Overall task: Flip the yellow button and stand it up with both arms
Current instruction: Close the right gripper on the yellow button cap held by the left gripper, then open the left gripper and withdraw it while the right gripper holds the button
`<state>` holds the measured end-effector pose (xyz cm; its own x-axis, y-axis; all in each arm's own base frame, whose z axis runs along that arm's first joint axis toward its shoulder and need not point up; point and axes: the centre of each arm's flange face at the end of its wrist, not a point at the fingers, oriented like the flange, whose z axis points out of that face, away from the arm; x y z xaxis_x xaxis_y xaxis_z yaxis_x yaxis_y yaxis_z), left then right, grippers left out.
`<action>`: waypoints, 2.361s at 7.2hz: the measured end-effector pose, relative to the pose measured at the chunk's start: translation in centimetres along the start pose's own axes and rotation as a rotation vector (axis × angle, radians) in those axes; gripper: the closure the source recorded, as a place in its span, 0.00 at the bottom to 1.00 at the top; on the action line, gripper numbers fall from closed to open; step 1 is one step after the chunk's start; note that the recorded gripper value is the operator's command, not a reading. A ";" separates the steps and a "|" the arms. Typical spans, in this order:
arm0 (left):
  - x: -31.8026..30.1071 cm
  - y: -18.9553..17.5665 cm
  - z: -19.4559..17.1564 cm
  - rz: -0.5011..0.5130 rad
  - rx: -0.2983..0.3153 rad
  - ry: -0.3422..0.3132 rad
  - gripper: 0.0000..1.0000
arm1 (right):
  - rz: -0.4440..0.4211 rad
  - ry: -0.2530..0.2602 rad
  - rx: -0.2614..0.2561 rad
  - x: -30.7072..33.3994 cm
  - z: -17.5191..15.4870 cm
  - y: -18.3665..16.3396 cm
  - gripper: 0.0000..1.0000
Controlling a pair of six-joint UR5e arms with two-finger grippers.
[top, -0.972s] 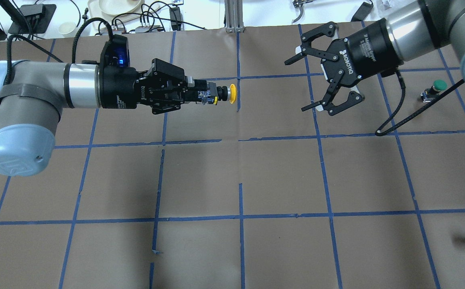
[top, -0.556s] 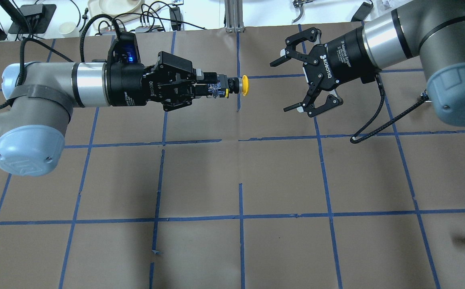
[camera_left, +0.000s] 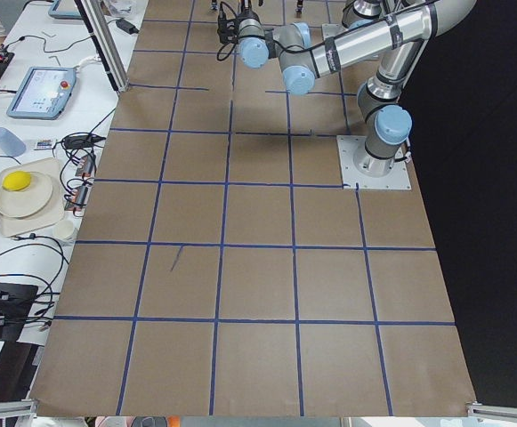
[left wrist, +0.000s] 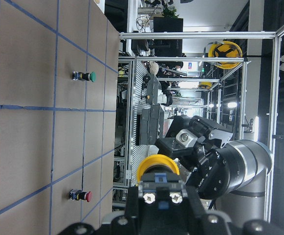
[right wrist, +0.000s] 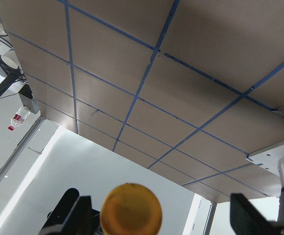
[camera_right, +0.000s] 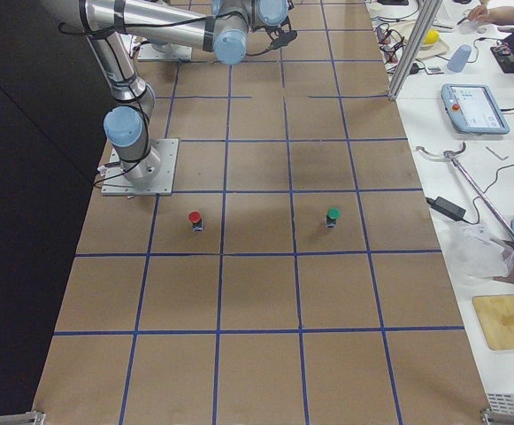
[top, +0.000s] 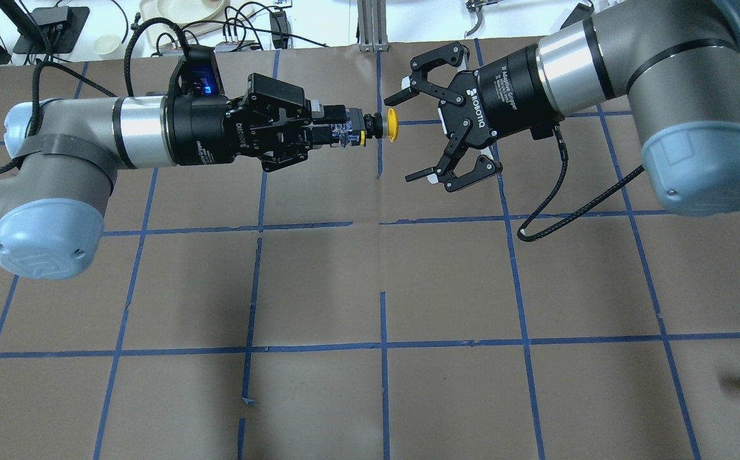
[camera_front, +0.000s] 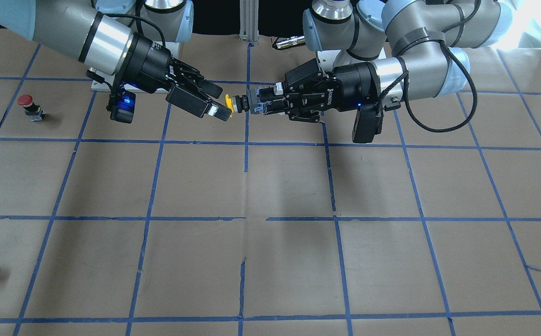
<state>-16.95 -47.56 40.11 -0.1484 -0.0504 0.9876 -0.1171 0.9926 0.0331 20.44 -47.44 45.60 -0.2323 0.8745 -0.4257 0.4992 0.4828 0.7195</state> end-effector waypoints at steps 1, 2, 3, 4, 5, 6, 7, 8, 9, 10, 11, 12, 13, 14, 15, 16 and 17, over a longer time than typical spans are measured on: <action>0.1 0.0 0.0 0.003 0.000 0.000 0.87 | -0.013 -0.015 -0.013 -0.3 -0.1 0.3 0.00; 0.1 0.1 0.0 0.005 0.001 0.000 0.87 | -0.018 -0.026 -0.029 -0.3 -0.1 0.4 0.03; 0.1 0.1 0.0 0.006 0.000 0.000 0.87 | -0.019 -0.035 -0.048 -0.3 0.1 0.5 0.11; 0.0 0.1 0.0 0.007 0.000 -0.001 0.87 | -0.020 -0.037 -0.054 -0.3 0.1 0.5 0.24; 0.0 0.1 0.0 0.009 0.000 -0.002 0.87 | -0.021 -0.037 -0.054 -0.3 0.1 0.4 0.28; 0.0 0.1 0.0 0.011 0.000 -0.002 0.87 | -0.020 -0.036 -0.054 -0.3 0.2 0.4 0.28; 0.1 0.1 0.0 0.014 0.001 -0.002 0.87 | -0.018 -0.034 -0.053 -0.3 0.3 0.2 0.28; 0.2 0.1 0.0 0.018 0.001 -0.002 0.87 | -0.012 -0.030 -0.054 -0.3 0.4 -0.1 0.28; 0.2 0.2 0.0 0.019 0.001 -0.002 0.86 | -0.003 -0.026 -0.055 -0.4 0.6 -0.5 0.34; 0.2 0.2 0.0 0.019 0.001 -0.003 0.86 | 0.004 -0.024 -0.056 -0.4 0.7 -0.7 0.41; 0.2 0.2 0.0 0.020 0.001 -0.004 0.86 | 0.008 -0.023 -0.056 -0.5 0.8 -0.8 0.54; 0.2 0.2 0.0 0.021 0.001 -0.005 0.86 | 0.010 -0.023 -0.058 -0.5 0.8 -0.9 0.65; 0.3 0.2 -0.1 0.023 0.001 -0.006 0.79 | 0.010 -0.026 -0.060 -0.6 0.7 -0.9 0.72; 0.3 0.3 -0.1 0.023 0.001 -0.006 0.42 | 0.010 -0.029 -0.063 -0.6 0.7 -0.9 0.76; 0.4 0.3 -0.1 0.022 0.001 -0.008 0.45 | 0.009 -0.032 -0.064 -0.7 0.6 -0.8 0.79; 0.5 0.3 -0.1 0.024 0.001 -0.009 0.42 | 0.008 -0.034 -0.065 -0.7 0.5 -0.8 0.80; 0.5 0.4 -0.1 0.025 0.002 -0.010 0.00 | 0.007 -0.035 -0.066 -0.7 0.5 -0.8 0.80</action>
<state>-16.98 -47.22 40.68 -0.1614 -0.0264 0.9865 -0.1148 0.9934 0.0078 20.59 -48.52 45.06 -0.1992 0.8765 -0.4383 0.4448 0.4794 0.7565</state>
